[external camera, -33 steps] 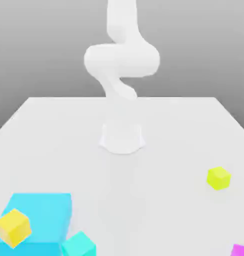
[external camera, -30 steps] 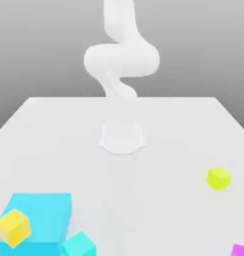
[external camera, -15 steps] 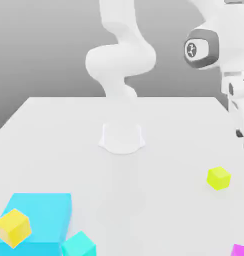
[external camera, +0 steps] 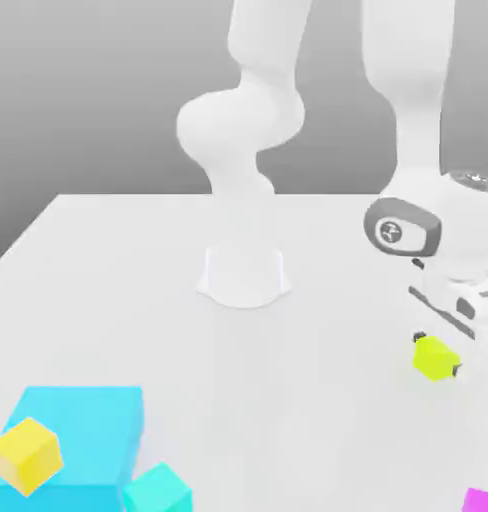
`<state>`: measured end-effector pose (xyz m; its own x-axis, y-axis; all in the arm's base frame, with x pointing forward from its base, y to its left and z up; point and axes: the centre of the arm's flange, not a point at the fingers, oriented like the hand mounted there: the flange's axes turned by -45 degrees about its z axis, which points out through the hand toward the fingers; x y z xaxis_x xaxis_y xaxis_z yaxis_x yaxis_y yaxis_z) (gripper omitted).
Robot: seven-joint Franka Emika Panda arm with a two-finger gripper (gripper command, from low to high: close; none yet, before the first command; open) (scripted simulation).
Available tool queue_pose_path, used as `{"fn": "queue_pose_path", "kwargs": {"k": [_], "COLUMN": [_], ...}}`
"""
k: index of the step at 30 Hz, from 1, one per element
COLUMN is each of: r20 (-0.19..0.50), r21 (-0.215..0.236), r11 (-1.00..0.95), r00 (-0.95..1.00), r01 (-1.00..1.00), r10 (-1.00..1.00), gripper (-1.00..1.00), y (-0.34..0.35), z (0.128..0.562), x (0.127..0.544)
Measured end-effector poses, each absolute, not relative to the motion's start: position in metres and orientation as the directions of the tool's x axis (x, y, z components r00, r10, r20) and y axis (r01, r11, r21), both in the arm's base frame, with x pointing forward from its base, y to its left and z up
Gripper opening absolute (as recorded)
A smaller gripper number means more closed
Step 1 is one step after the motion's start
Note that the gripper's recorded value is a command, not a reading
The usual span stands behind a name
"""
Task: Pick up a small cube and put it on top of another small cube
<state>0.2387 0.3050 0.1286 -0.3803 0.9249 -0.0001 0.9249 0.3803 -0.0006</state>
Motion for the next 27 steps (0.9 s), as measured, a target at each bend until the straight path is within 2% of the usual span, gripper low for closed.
{"fn": "queue_pose_path", "kwargs": {"k": [4, 11, 18, 23, 27], "r20": [-0.002, -0.002, -0.006, -0.007, -0.006], "r21": [-0.002, -0.003, -0.032, -0.039, -0.034], "r11": [0.380, 0.365, 0.131, -0.050, -0.189], "r00": [-0.380, -0.365, -0.131, 0.050, 0.189], "r01": [0.925, 0.931, 0.991, 0.998, 0.981], "r10": [0.925, 0.931, 0.991, 0.999, 0.982], "gripper": [-1.00, -1.00, -1.00, -1.00, -1.00], "y": [0.305, 0.301, 0.224, 0.137, 0.053], "z": [0.126, 0.188, 0.198, 0.207, 0.218], "x": [0.238, 0.247, 0.361, 0.432, 0.473]}}
